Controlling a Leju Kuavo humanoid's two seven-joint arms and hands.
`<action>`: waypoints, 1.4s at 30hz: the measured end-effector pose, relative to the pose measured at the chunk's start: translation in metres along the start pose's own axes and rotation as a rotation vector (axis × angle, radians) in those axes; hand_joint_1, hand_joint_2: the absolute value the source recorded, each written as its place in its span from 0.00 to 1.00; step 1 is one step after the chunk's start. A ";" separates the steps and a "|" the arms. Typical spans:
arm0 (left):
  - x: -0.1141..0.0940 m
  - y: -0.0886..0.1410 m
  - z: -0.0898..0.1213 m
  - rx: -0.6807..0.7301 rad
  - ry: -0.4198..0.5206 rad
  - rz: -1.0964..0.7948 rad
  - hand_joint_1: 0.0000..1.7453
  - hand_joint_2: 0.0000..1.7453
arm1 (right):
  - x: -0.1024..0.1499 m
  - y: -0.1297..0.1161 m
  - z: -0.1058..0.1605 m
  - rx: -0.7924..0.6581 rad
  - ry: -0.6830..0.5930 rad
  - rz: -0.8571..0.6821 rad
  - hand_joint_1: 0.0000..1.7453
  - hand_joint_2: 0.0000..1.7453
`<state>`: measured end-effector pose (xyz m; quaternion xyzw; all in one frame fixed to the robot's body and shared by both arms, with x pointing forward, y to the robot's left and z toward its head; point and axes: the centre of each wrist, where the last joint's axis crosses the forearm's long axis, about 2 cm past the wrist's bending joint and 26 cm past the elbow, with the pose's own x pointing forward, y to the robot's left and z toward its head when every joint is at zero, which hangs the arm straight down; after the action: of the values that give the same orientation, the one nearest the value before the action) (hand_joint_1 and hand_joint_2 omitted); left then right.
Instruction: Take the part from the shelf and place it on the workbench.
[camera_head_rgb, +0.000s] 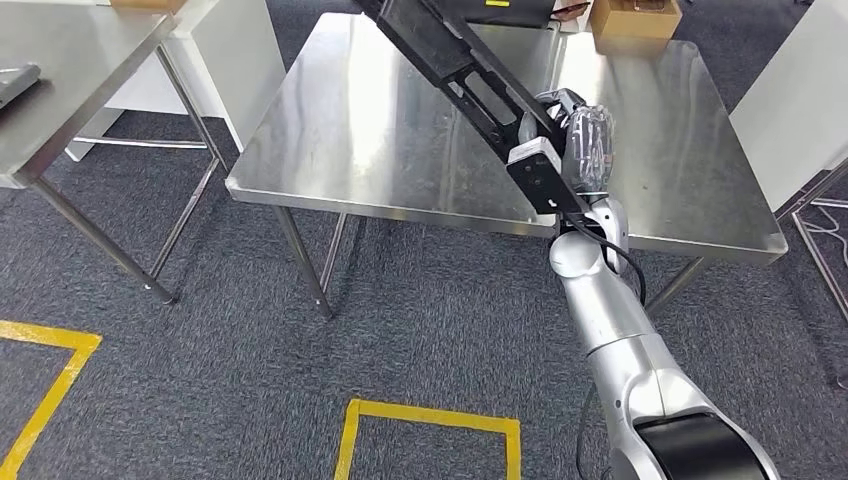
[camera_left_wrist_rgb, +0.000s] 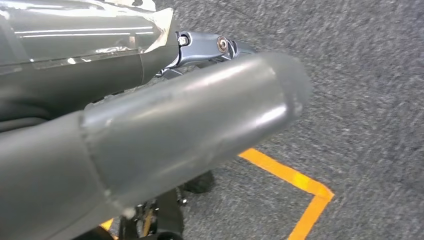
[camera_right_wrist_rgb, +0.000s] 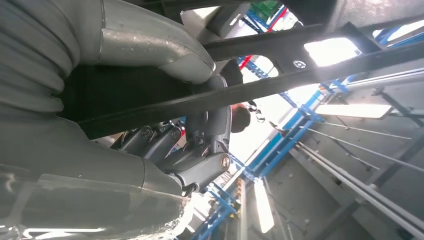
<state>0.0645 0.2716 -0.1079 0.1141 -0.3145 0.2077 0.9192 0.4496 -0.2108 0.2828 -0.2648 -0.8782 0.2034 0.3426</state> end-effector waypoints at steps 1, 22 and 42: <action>0.000 0.000 0.000 -0.001 -0.001 -0.001 0.00 0.00 | 0.001 -0.001 -0.002 -0.002 -0.004 0.007 1.00 1.00; 0.001 -0.001 0.000 -0.022 -0.003 -0.027 0.00 0.00 | -0.017 -0.009 -0.009 0.004 0.082 0.308 1.00 1.00; 0.003 -0.004 -0.001 -0.040 0.001 -0.036 0.00 0.00 | -0.061 -0.021 0.003 0.172 0.208 0.669 1.00 1.00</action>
<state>0.0693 0.2696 -0.1071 0.1011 -0.3162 0.1848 0.9250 0.4787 -0.2647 0.2617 -0.5268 -0.6831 0.3495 0.3656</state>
